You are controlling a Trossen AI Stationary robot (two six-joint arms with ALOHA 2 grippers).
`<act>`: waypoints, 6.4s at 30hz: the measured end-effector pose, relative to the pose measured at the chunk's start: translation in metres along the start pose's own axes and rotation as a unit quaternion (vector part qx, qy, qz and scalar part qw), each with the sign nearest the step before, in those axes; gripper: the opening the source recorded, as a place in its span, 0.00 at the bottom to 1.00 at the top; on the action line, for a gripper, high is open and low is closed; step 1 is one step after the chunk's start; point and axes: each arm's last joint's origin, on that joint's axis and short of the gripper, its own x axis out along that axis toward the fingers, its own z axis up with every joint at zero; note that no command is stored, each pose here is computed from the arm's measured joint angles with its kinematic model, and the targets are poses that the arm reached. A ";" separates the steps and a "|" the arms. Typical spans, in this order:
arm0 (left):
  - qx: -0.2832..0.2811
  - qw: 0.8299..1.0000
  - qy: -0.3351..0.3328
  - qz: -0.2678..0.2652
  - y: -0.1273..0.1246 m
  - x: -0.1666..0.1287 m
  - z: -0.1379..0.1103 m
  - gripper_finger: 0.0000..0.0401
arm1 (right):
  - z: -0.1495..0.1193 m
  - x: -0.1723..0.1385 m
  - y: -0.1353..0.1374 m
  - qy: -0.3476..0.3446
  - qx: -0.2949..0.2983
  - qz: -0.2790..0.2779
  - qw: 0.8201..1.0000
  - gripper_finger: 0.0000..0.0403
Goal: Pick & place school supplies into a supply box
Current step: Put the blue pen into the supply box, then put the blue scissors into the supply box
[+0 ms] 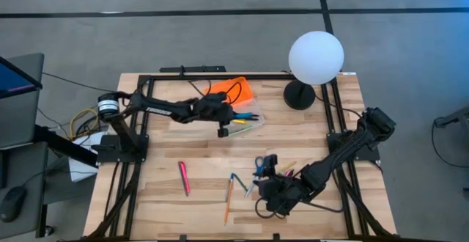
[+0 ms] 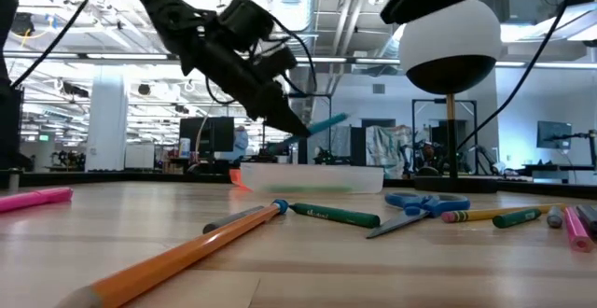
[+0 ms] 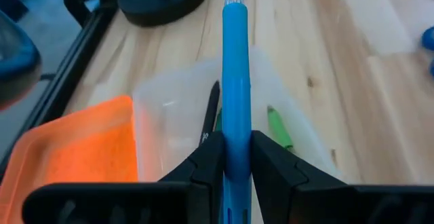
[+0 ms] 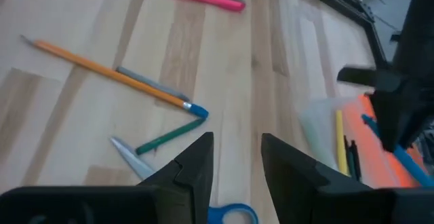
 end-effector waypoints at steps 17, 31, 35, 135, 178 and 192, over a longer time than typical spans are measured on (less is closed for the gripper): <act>0.013 0.999 0.029 -0.002 0.005 0.010 0.000 0.22 | -0.003 0.000 -0.001 0.013 -0.006 -0.011 1.000 0.29; 0.024 0.999 0.018 -0.029 0.001 -0.006 0.012 0.34 | -0.009 0.004 -0.008 0.045 0.039 -0.022 0.998 0.29; 0.047 0.995 0.020 -0.085 -0.015 -0.036 0.028 0.34 | -0.019 0.013 -0.015 0.093 0.046 -0.033 0.994 0.29; 0.059 0.972 0.139 -0.181 -0.085 -0.139 0.010 0.34 | -0.110 0.098 -0.058 0.259 0.031 0.203 0.944 0.29; 0.059 0.971 0.141 -0.182 -0.085 -0.139 0.009 0.34 | -0.103 0.088 -0.061 0.250 -0.002 0.208 0.946 0.18; 0.060 0.971 0.146 -0.182 -0.085 -0.139 0.008 0.34 | -0.085 0.057 -0.082 0.196 -0.065 0.128 0.970 0.18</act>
